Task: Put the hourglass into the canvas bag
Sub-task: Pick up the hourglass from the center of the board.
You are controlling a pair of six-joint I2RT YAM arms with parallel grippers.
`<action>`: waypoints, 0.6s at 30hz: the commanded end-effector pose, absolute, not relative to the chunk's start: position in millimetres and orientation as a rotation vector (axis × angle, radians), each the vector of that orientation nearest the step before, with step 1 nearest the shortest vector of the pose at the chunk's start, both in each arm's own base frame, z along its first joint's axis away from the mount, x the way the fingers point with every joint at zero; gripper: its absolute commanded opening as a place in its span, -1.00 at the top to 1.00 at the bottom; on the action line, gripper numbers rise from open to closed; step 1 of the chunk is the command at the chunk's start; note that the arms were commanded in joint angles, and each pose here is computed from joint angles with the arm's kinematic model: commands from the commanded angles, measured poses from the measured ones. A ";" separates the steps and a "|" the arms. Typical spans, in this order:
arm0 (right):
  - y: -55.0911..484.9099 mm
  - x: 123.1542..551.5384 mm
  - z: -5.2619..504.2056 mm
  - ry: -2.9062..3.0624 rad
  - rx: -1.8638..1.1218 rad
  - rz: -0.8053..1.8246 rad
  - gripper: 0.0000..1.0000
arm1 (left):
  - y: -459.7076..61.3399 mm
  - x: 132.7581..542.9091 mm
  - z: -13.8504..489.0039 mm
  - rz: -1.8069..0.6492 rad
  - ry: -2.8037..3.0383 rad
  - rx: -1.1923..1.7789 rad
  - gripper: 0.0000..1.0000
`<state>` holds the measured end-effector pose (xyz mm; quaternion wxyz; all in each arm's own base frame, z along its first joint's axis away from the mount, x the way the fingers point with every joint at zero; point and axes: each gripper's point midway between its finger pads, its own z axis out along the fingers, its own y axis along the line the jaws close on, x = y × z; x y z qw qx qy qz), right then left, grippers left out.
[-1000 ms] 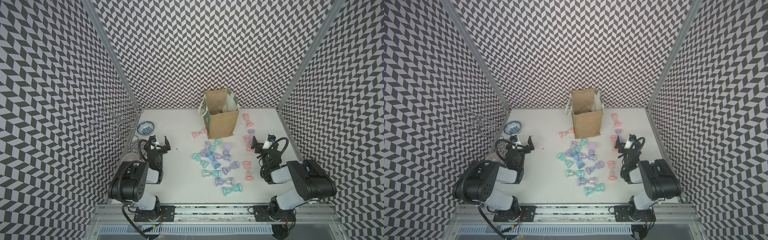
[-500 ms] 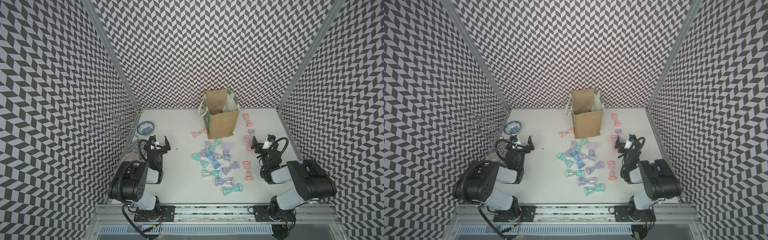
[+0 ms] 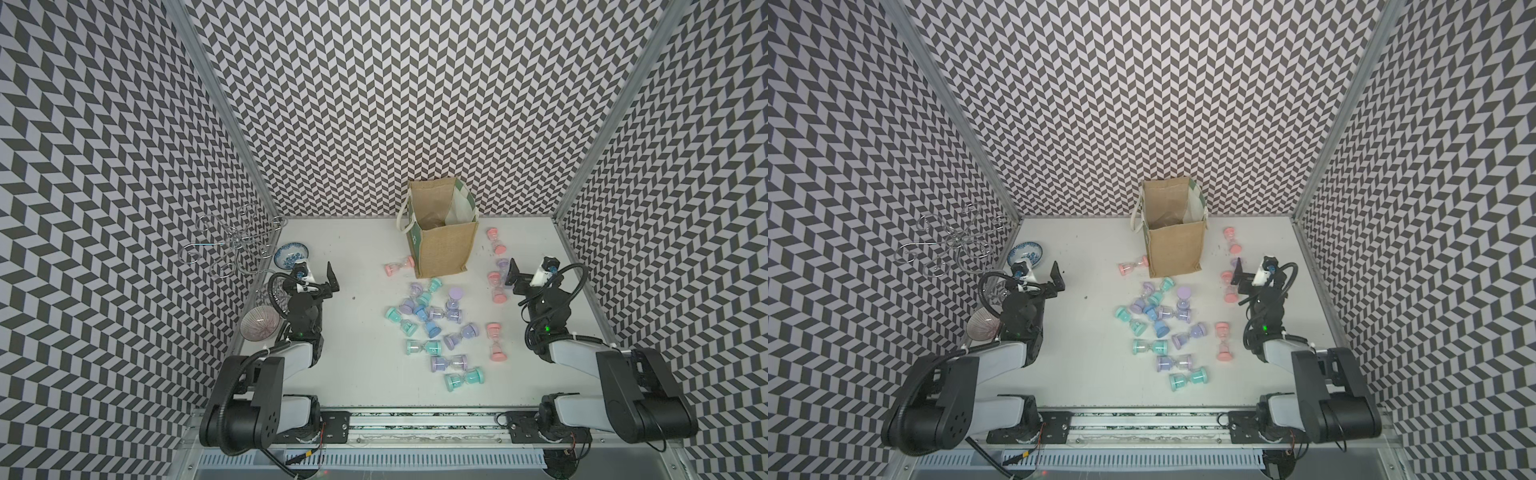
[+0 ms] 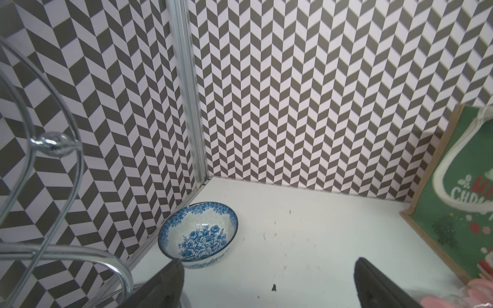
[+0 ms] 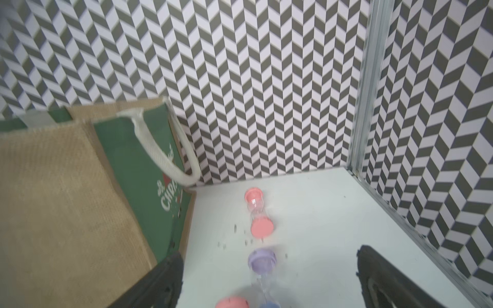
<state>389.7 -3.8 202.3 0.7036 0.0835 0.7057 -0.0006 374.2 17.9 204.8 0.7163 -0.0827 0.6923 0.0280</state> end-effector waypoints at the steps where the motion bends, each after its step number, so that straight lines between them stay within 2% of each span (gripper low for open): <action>1: -17.2 396.1 190.8 1.695 0.373 0.027 -0.98 | 12.8 380.4 213.6 -0.082 1.572 -0.252 -0.99; 6: -28.1 385.4 201.0 1.678 0.538 0.078 -0.99 | 10.3 386.7 224.2 -0.240 1.567 -0.366 -0.99; 12: 0.9 378.3 229.5 1.621 0.413 0.270 -0.98 | 6.2 390.5 229.9 -0.425 1.552 -0.394 -0.98; 18: 28.7 389.9 235.6 1.734 0.353 0.389 -0.98 | -11.4 378.9 249.9 -0.432 1.561 -0.365 -0.98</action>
